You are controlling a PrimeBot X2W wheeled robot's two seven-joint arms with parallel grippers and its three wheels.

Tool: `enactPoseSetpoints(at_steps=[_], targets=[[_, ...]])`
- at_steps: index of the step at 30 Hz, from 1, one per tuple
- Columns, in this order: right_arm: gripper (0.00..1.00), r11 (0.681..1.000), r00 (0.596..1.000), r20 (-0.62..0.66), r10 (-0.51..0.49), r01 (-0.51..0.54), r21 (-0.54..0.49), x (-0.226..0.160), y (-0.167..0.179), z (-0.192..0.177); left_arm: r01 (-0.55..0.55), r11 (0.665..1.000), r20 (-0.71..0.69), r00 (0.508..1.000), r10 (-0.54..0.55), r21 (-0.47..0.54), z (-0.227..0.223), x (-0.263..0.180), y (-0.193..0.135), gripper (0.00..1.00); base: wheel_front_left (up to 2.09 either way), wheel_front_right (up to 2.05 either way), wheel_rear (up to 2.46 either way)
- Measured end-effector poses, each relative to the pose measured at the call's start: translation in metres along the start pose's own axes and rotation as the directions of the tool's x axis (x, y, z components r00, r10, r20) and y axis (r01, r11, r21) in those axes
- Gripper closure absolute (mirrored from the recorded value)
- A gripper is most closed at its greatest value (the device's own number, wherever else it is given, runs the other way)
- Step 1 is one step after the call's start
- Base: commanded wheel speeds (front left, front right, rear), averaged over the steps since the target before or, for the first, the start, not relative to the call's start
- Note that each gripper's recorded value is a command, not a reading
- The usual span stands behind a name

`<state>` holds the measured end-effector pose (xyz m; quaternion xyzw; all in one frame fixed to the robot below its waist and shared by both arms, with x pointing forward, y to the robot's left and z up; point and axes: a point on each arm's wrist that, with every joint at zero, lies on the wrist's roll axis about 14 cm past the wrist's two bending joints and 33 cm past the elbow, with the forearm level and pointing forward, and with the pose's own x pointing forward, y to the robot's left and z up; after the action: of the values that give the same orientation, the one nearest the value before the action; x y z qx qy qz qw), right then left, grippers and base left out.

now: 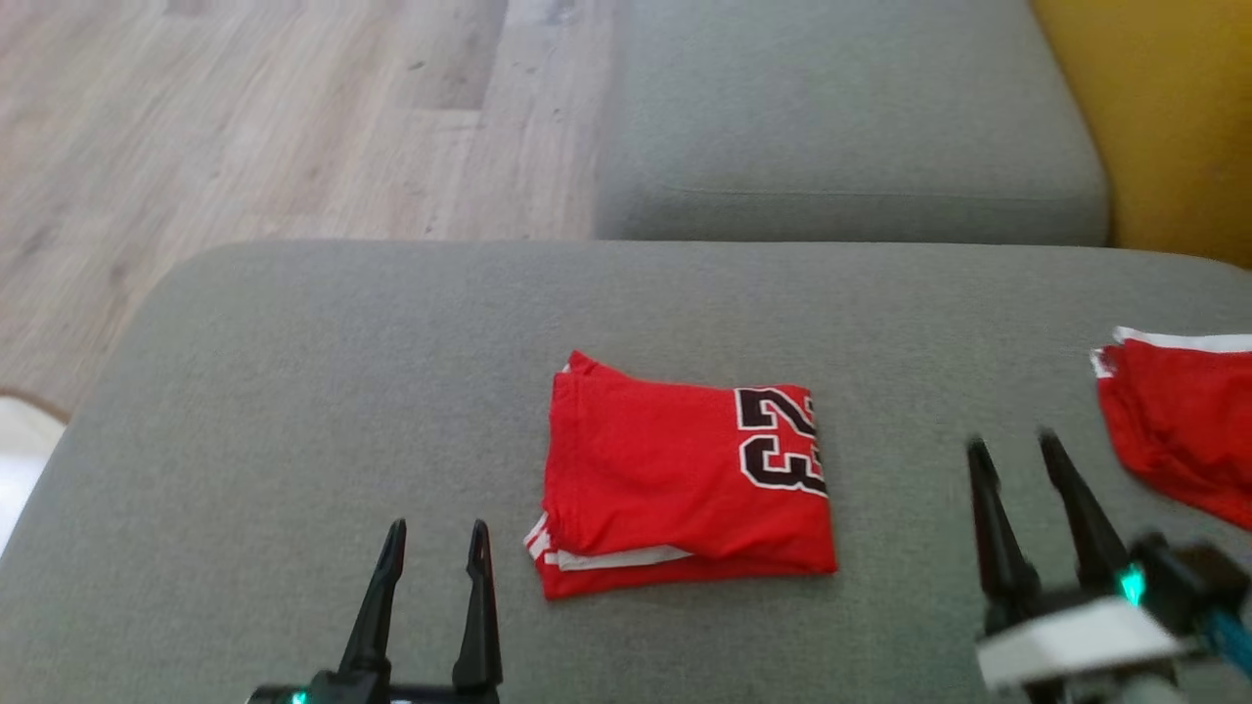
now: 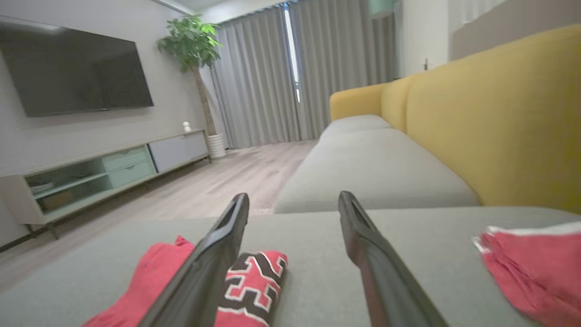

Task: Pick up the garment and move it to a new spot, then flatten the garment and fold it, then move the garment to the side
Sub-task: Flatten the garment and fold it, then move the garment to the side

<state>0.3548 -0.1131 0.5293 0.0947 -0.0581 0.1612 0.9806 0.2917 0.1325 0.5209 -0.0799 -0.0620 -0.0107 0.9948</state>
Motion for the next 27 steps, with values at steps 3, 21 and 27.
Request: enactPoseSetpoints(at_steps=[3, 21, 27], targets=[[0.0, 0.995, 0.994, -0.05, -0.097, 0.097, -0.001, -0.037, -0.02, -0.017, -0.005, 1.0, -0.013, 1.0, 0.004, -0.018, -0.004, -0.006, 0.001, 0.0, 0.0, 0.0, 0.0], [0.0, 0.988, 0.982, -0.111, -0.155, 0.157, 0.01, -0.071, -0.02, -0.038, -0.001, 1.0, -0.06, 0.998, 0.001, 0.011, -0.019, -0.019, 0.005, 0.0, 0.0, 0.0, 0.0], [0.0, 0.988, 0.982, -0.112, -0.155, 0.157, 0.011, -0.069, -0.02, -0.038, -0.009, 1.0, -0.06, 0.998, 0.01, 0.011, -0.019, -0.019, 0.007, 0.0, 0.0, 0.0, 0.0]])
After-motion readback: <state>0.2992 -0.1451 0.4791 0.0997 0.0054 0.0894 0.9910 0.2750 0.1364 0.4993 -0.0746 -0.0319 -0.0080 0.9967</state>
